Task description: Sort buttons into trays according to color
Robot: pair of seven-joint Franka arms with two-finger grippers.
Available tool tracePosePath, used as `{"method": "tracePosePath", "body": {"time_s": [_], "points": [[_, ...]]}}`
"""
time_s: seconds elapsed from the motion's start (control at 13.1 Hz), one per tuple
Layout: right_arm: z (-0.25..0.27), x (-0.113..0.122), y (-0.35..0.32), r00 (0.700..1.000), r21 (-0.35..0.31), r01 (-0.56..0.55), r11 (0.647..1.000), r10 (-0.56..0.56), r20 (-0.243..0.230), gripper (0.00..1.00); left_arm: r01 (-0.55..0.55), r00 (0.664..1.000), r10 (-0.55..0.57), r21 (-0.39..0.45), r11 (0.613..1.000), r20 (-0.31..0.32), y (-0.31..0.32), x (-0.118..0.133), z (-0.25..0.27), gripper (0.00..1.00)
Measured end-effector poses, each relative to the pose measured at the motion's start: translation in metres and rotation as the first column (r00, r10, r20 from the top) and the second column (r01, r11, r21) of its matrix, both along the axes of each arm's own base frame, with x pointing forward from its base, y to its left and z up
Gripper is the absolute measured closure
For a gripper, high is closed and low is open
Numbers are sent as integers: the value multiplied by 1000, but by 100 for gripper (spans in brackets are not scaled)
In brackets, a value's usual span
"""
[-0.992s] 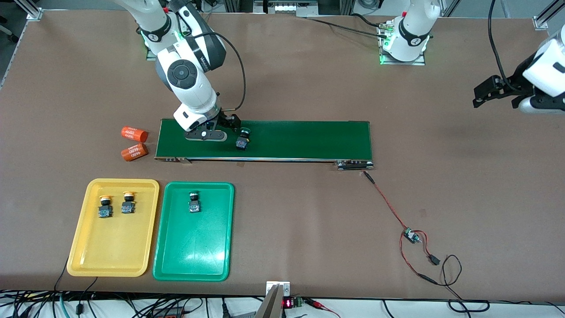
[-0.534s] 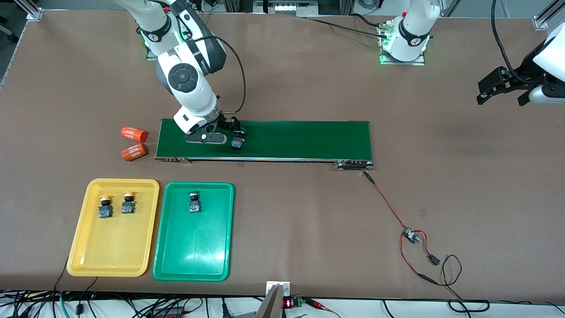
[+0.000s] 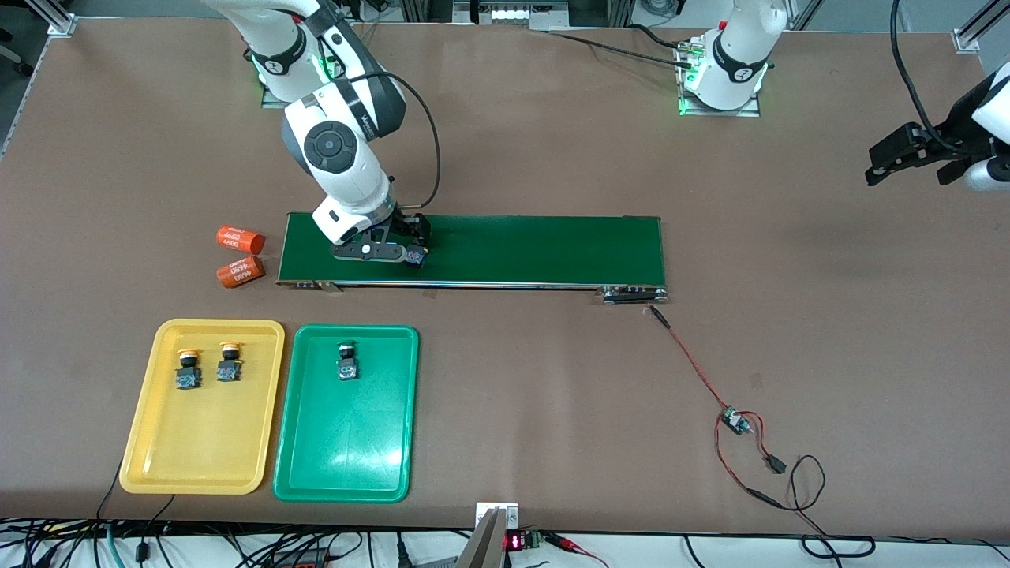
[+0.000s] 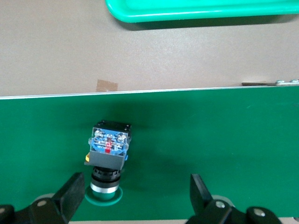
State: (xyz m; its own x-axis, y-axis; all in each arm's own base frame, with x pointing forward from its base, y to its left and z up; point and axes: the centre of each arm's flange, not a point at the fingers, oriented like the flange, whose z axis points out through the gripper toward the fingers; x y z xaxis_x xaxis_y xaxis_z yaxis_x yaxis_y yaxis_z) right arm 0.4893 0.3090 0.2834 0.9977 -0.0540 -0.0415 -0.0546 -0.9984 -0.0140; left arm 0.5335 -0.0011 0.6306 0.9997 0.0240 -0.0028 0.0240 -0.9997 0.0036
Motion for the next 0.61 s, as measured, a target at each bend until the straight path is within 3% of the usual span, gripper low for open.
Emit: {"method": "tracePosePath", "body": {"time_s": [0.61], "points": [[-24,15,-2,1000,-19,2,1000,-2,-14,0,8,1000,-8,1,1000,28,-5,-9,-3,0]]}}
